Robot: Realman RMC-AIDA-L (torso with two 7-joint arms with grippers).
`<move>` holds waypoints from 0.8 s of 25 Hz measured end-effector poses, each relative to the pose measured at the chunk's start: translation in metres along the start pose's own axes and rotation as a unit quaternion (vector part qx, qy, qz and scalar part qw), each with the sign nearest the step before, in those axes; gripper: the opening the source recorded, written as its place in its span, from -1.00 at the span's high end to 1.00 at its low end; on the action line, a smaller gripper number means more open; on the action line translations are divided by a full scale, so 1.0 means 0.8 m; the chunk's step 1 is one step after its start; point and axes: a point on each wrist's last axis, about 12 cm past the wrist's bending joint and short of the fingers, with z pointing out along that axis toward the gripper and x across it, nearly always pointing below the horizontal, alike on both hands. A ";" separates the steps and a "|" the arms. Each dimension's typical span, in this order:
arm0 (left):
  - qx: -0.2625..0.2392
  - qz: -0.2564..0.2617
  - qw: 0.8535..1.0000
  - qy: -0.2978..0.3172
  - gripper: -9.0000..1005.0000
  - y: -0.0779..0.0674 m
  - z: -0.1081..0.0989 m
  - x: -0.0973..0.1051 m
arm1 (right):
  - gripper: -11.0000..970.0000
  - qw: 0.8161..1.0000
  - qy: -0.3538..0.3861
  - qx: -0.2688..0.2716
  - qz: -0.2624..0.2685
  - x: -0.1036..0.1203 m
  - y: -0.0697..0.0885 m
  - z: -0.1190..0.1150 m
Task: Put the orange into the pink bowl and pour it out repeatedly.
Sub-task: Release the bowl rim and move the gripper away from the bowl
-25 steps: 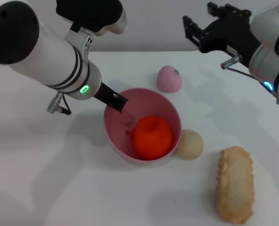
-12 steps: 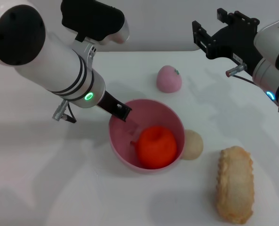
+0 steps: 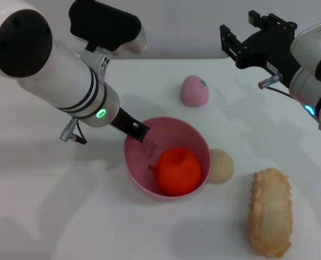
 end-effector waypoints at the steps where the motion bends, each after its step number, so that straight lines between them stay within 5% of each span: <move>1: 0.000 -0.001 1.000 0.001 0.77 0.001 0.001 0.001 | -0.21 1.000 0.000 0.000 0.001 0.000 0.000 0.000; 18: -0.001 0.000 0.999 -0.046 0.68 0.005 0.003 -0.010 | -0.22 1.000 0.004 0.001 0.004 0.003 -0.001 0.001; 20: -0.007 0.003 0.998 -0.061 0.53 0.008 0.002 -0.014 | -0.22 1.000 0.004 0.002 0.004 0.004 -0.002 0.001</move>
